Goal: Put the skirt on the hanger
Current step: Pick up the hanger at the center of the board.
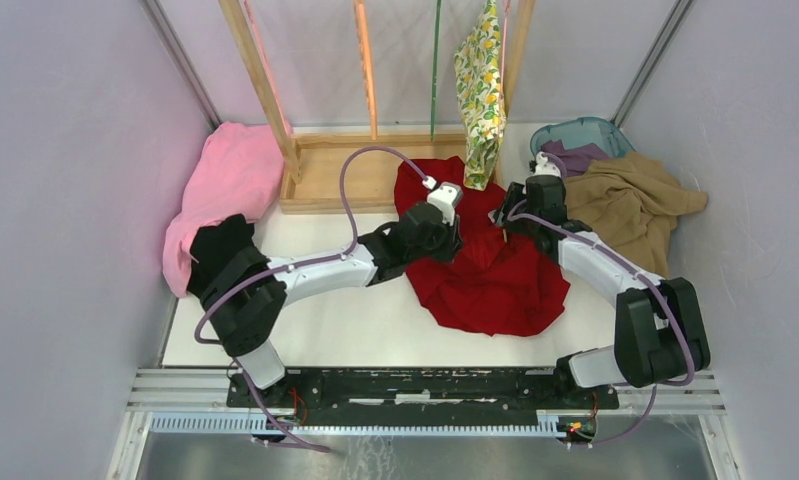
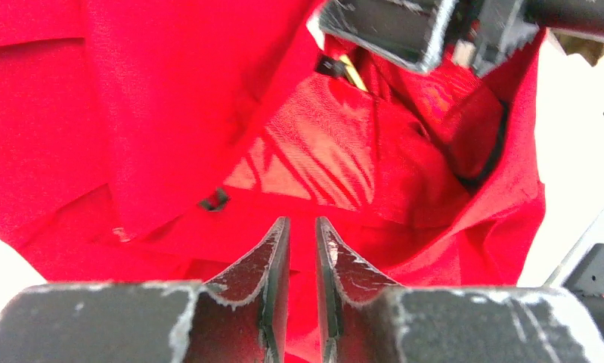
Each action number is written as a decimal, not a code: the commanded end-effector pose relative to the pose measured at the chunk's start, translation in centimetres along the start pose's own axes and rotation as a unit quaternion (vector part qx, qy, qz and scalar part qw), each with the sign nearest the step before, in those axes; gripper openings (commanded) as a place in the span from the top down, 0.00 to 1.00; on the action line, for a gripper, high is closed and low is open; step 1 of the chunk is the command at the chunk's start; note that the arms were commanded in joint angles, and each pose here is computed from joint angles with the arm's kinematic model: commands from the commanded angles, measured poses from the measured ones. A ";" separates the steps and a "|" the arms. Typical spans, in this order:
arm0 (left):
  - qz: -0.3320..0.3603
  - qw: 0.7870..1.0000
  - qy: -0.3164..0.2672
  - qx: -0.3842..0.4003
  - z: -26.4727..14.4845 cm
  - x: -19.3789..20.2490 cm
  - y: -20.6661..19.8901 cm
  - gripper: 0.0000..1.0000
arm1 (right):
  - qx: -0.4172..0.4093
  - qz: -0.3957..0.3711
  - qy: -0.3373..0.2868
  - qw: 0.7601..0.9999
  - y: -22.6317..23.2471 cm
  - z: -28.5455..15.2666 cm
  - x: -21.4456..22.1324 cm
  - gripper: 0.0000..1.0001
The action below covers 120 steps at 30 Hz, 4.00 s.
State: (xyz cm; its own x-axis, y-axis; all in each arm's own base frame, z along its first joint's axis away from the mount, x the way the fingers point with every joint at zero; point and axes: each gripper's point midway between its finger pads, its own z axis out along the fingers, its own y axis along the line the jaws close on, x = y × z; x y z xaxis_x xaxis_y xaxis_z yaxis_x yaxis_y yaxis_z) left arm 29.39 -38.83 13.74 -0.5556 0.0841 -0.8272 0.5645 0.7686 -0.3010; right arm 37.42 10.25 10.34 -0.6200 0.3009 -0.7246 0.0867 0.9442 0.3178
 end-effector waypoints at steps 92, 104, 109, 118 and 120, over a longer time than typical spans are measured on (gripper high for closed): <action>0.021 0.998 -0.007 0.057 13.2 -2.6 -4.5 0.78 | -0.082 0.159 -0.045 0.983 -4.0 2.2 1.3 0.56; 0.025 0.998 -0.006 0.052 13.5 -2.3 -4.2 0.78 | -0.113 0.161 -0.012 0.980 -3.2 4.1 2.8 0.59; 0.026 0.998 -0.006 0.050 13.2 -2.6 -4.2 0.78 | -0.122 0.143 -0.026 0.982 -2.7 3.4 1.7 0.90; 0.027 0.999 -0.010 0.038 11.3 -3.7 -3.9 0.78 | -0.136 0.058 -0.069 0.987 -0.2 -1.7 -1.1 0.99; 0.027 0.999 -0.011 0.036 10.6 -4.1 -3.9 0.78 | -0.134 0.036 -0.064 0.988 0.3 -2.8 -0.8 0.99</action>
State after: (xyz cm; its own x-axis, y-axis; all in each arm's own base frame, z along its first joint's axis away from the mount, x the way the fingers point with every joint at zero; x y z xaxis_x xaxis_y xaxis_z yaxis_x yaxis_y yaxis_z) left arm 35.76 -49.45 7.40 -0.5820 0.1517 -0.7989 0.6131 0.7272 -0.3085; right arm 35.34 8.89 7.33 -0.5986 0.4681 -0.6501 0.0428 0.8290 0.5576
